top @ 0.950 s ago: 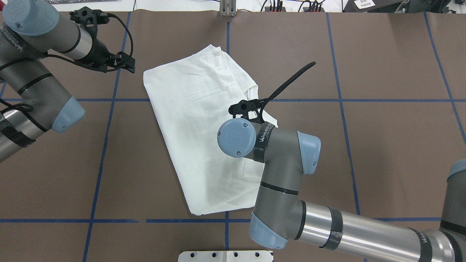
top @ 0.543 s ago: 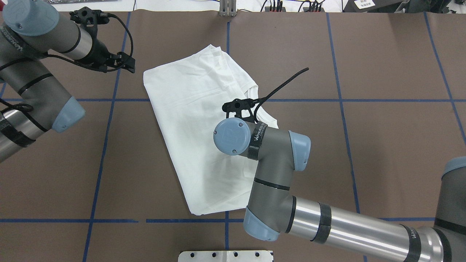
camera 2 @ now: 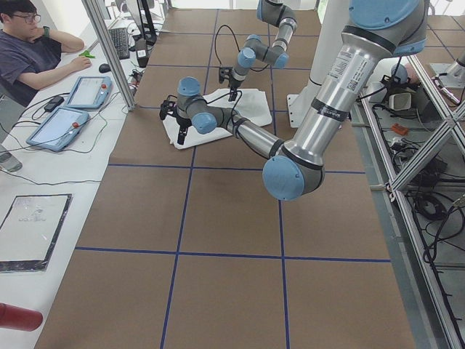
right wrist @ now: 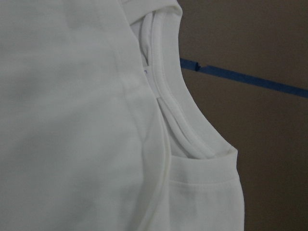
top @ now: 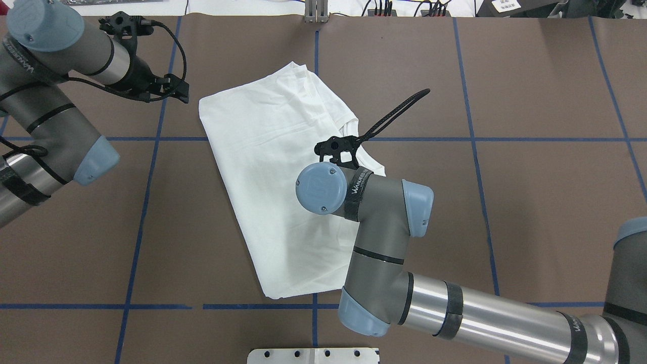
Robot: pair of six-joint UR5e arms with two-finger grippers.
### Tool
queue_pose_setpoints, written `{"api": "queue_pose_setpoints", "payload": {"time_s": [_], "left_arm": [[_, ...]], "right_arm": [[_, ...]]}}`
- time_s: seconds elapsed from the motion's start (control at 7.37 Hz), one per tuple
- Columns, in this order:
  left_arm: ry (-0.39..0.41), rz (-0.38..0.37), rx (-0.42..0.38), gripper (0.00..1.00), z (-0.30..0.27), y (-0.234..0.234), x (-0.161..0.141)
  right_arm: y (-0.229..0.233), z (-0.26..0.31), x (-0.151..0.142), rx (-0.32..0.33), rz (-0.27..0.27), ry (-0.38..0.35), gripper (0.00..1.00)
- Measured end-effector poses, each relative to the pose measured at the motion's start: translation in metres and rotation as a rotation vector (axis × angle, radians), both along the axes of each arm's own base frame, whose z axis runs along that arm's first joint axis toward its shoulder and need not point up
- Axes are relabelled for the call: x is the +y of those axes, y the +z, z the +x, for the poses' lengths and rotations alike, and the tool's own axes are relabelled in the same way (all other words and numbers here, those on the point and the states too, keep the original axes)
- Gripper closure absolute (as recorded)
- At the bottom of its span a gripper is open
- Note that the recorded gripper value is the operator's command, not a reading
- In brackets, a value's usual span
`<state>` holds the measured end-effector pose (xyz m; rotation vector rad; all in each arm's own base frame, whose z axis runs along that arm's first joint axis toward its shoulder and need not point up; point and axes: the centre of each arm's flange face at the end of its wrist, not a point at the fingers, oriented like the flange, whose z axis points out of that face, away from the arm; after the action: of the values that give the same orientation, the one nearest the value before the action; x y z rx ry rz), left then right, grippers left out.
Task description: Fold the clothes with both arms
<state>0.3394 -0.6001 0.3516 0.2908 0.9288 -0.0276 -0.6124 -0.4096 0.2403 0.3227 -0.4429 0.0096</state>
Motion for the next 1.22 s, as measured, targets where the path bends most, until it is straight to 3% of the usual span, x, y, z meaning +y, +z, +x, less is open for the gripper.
{"api": "queue_pose_setpoints", "payload": {"time_s": [0.41, 0.68, 1.22], "left_arm": [[0.0, 0.002, 0.003, 0.0, 0.0, -0.002, 0.001], [0.001, 0.005, 0.006, 0.0, 0.0, -0.004, 0.002], [0.001, 0.003, 0.004, 0.0, 0.001, -0.003, 0.002]], "right_arm": [[0.011, 0.002, -0.002, 0.044, 0.006, 0.012, 0.0], [0.021, 0.01, 0.001, 0.12, -0.012, -0.004, 0.0], [0.065, 0.058, 0.026, 0.287, -0.015, -0.101, 0.0]]}}
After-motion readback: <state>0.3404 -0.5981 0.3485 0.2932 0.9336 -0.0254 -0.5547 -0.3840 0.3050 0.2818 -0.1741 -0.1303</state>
